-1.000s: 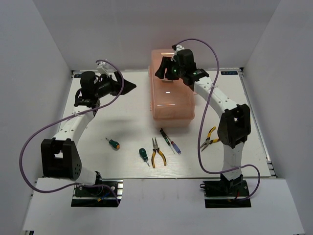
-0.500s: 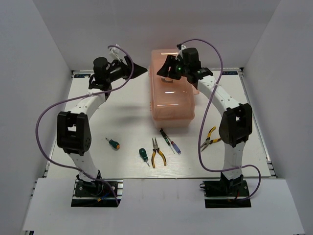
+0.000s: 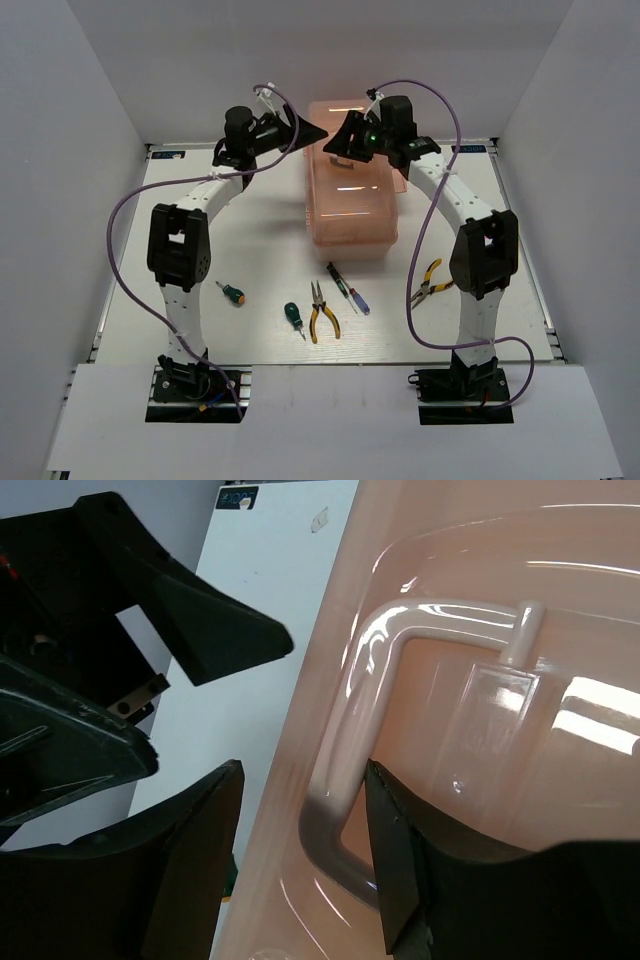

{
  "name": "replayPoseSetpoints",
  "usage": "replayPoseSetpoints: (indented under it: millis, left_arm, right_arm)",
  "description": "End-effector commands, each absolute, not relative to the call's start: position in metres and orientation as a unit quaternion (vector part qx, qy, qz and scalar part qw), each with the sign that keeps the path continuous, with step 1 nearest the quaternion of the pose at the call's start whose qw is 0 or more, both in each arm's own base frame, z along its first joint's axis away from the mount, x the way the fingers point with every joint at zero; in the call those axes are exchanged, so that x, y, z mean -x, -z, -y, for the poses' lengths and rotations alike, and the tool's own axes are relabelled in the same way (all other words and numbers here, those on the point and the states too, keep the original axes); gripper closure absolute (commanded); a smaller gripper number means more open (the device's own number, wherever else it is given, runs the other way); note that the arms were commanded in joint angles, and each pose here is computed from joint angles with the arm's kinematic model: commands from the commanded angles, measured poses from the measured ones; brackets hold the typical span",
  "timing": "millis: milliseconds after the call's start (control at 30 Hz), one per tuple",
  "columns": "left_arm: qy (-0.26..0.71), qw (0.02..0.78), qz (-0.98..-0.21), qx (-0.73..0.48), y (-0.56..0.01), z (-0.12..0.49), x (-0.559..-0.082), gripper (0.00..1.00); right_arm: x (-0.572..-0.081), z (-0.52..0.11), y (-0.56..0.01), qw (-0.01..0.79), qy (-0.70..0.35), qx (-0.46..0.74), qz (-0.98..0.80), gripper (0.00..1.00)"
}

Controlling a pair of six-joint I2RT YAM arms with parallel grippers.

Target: Sort the tools into containers

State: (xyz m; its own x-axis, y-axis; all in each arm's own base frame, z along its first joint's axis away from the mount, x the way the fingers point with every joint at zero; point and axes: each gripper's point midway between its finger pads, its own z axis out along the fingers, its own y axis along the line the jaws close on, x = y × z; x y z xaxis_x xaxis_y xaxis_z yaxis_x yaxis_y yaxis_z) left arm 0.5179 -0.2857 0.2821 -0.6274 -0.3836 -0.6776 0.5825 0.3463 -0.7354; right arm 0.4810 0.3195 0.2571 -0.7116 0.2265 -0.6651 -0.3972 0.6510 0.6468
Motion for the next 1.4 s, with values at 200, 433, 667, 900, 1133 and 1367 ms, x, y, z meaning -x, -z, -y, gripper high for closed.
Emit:
replayPoseSetpoints:
  millis: [200, 433, 667, 900, 1133, 1367]
  left_arm:
    - [0.588, 0.424, -0.684, -0.084, -0.311, 0.318, -0.527, 0.13]
    - [0.577, 0.383, -0.719, -0.061, -0.277, 0.325, -0.534, 0.14]
    - [0.576, 0.361, -0.732, -0.050, -0.272, 0.330, -0.531, 0.14]
    - [0.549, 0.350, -0.757, -0.047, -0.264, 0.331, -0.531, 0.15]
    - [0.486, 0.327, -0.808, -0.061, -0.248, 0.341, -0.524, 0.25]
    - [0.405, 0.327, -0.852, -0.061, -0.231, 0.340, -0.509, 0.44]
  right_arm:
    - [-0.461, -0.334, -0.289, 0.365, -0.475, 0.081, -0.796, 0.43]
    - [-0.462, -0.322, -0.293, 0.365, -0.484, 0.084, -0.791, 0.42]
    - [-0.455, -0.280, -0.307, 0.433, -0.431, 0.133, -0.780, 0.27]
    - [-0.463, -0.183, -0.304, 0.522, -0.250, 0.108, -0.808, 0.26]
    - [-0.479, -0.105, -0.240, 0.463, -0.172, 0.010, -0.869, 0.29]
    - [-0.492, -0.104, -0.186, 0.387, -0.249, -0.011, -0.888, 0.29]
